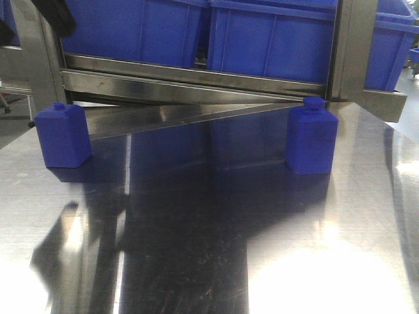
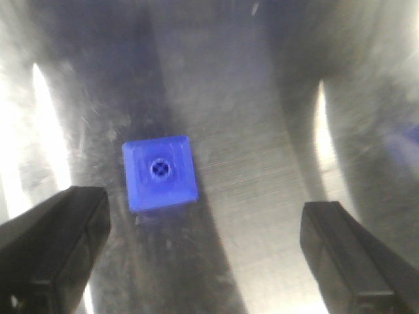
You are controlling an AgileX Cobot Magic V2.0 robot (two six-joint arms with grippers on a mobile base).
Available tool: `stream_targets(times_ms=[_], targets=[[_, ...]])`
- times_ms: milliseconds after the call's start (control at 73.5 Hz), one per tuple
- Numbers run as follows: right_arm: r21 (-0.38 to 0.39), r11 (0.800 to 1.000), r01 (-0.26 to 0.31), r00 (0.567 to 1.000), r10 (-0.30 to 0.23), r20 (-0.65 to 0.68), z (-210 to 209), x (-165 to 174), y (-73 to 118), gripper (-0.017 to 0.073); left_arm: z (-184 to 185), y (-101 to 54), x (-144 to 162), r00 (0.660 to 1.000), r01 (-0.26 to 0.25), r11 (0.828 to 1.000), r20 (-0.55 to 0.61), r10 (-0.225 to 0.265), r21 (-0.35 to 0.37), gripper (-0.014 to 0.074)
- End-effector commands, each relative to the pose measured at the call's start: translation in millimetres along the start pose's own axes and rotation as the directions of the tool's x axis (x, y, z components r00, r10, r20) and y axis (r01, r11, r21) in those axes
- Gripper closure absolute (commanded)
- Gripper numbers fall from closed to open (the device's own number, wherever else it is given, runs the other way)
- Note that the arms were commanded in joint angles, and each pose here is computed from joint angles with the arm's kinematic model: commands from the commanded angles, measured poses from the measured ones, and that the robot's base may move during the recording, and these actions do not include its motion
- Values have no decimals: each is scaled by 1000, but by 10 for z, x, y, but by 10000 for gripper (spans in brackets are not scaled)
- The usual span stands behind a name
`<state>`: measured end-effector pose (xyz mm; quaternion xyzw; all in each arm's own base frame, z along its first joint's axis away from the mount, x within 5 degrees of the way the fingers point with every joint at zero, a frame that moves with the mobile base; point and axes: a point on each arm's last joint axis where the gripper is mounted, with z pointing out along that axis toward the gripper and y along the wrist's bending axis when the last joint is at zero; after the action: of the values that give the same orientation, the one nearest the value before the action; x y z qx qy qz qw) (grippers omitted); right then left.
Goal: Pick and sort blue part to right shelf
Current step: 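Lower the left gripper and close it on the blue part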
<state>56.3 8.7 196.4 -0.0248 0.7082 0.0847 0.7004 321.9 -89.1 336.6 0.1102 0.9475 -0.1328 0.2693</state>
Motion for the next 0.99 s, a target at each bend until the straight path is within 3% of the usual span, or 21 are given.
stream_targets(times_ms=[0, 95, 177, 245, 762, 844, 980], targets=[[-11, 1000, 17, 991, -16, 134, -35, -172, 17, 502, -20, -40, -172, 1000, -5, 1000, 20, 5, 4, -69], [-11, 1000, 17, 991, -16, 134, -35, -172, 17, 502, 156, -1, -246, 1000, -6, 1000, -26, 5, -6, -69], [-11, 1000, 17, 991, -16, 134, -35, -172, 17, 502, 313, 50, -259, 997, 36, 999, -61, -38, -33, -69], [-11, 1000, 17, 991, -16, 134, -35, -172, 17, 502, 428, 88, -256, 996, 30, 998, -80, -34, -50, -69], [-11, 1000, 17, 991, -16, 134, -35, -172, 17, 502, 1037, 198, -151, 973, 77, 996, -215, -86, -48, -62], [-11, 1000, 17, 991, -16, 134, -35, -172, 17, 502, 1054, 201, -141, 970, 78, 996, -225, -87, -49, -28], [-11, 1000, 17, 991, -16, 134, -35, -172, 17, 502, 1051, 199, -126, 966, 78, 996, -242, -87, -48, 104]])
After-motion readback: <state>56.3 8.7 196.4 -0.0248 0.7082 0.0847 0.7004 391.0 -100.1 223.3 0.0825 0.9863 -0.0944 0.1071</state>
